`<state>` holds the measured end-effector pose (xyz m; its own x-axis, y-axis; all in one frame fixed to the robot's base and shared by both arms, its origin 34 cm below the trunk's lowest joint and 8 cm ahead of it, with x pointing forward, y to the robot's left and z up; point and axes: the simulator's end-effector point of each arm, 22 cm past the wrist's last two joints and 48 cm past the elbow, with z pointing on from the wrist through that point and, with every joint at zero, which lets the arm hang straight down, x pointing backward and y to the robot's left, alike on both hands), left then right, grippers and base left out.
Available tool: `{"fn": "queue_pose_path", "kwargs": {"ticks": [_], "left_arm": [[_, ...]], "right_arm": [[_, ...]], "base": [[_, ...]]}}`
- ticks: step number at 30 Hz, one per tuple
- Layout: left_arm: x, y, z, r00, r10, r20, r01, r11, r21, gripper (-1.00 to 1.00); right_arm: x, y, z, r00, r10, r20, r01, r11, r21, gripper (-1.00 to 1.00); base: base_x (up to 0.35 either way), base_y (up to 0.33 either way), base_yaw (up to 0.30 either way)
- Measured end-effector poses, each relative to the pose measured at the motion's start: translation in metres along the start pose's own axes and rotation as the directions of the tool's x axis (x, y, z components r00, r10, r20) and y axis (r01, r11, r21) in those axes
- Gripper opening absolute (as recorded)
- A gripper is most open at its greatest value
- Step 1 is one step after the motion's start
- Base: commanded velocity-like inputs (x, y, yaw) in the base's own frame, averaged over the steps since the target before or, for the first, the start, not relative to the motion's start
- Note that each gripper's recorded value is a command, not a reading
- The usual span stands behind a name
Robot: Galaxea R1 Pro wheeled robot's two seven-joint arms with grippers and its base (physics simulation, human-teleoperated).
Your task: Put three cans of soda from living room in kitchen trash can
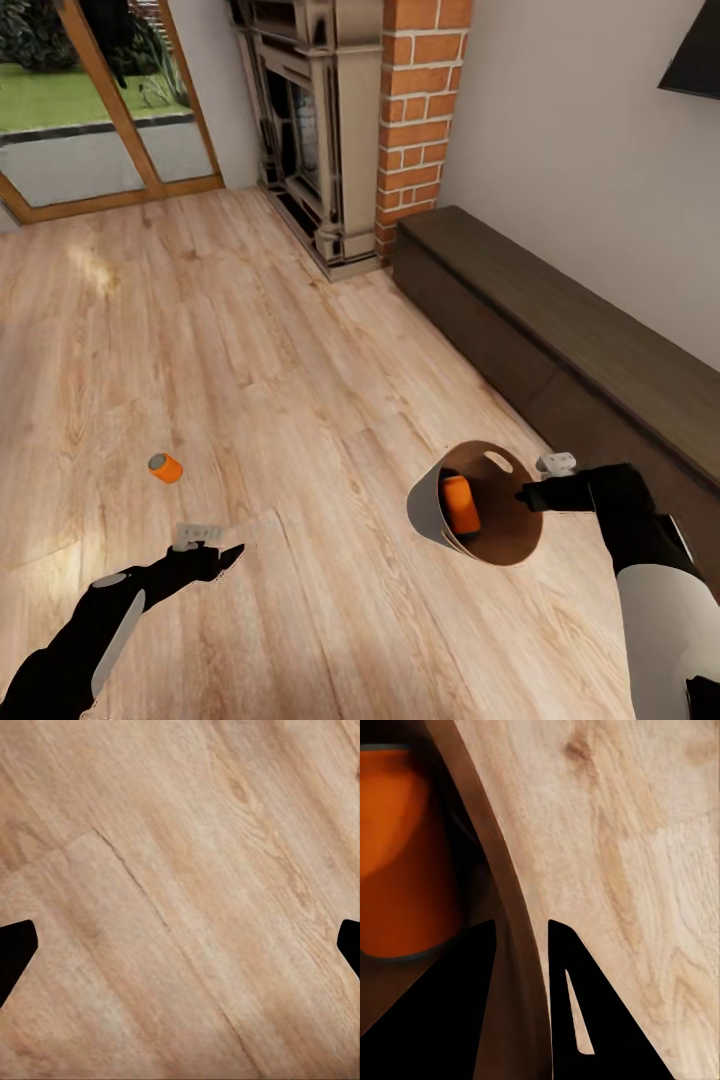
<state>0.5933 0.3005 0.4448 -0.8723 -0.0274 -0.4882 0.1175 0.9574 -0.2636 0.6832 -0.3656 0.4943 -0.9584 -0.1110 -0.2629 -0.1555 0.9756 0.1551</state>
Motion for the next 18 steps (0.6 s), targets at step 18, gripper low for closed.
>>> {"fn": "queue_pose_path", "kwargs": {"ticks": [18], "left_arm": [[-0.053, 0.021, -0.034, 0.995, -0.078, -0.068, 0.075, 0.996, -0.049, 1.00]], "right_arm": [[0.000, 0.001, 0.000, 1.000, -0.009, -0.004, 0.009, 1.000, 0.003, -1.00]], "base": [[0.173, 0.161, 0.253]]}}
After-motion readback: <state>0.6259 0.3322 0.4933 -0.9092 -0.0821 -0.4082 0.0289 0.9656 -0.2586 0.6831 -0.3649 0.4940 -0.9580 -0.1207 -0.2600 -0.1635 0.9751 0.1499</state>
